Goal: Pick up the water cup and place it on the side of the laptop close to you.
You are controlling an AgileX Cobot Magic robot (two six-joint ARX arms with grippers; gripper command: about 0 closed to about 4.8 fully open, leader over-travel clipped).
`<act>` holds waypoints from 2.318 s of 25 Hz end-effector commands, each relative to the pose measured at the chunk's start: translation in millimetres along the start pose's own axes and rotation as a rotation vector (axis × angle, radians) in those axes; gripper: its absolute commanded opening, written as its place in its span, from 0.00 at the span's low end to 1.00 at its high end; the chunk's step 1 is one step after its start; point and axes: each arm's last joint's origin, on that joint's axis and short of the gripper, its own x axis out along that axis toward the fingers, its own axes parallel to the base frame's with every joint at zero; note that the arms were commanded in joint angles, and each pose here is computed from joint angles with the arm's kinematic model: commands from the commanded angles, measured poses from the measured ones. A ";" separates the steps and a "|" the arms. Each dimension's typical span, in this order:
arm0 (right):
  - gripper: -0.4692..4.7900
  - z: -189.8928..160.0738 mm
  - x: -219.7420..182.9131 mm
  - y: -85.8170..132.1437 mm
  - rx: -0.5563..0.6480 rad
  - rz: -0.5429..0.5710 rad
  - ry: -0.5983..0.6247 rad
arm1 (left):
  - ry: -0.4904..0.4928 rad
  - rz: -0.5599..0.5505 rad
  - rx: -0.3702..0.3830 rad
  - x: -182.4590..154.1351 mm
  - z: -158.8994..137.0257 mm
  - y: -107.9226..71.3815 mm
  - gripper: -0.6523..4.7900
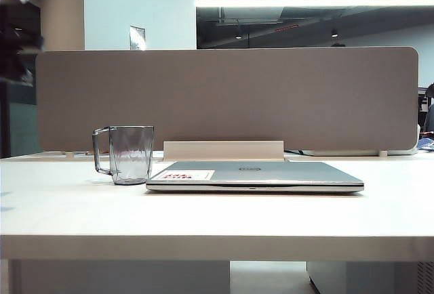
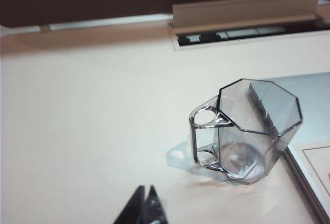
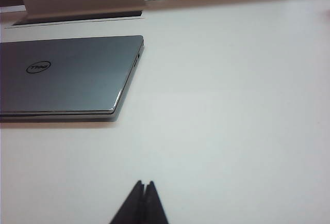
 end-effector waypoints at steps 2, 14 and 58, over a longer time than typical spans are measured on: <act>0.07 -1.2 0.5 0.0 0.000 0.002 -0.002 | 0.048 -0.074 -0.005 38.5 -2.1 3.6 0.11; 0.07 -1.3 0.5 -0.1 0.000 -0.002 -0.002 | 0.151 -0.131 -0.027 106.7 -43.1 7.2 0.29; 0.07 -1.3 0.5 -0.1 0.000 -0.002 -0.001 | -0.049 -0.265 0.004 147.9 -72.6 -2.8 0.34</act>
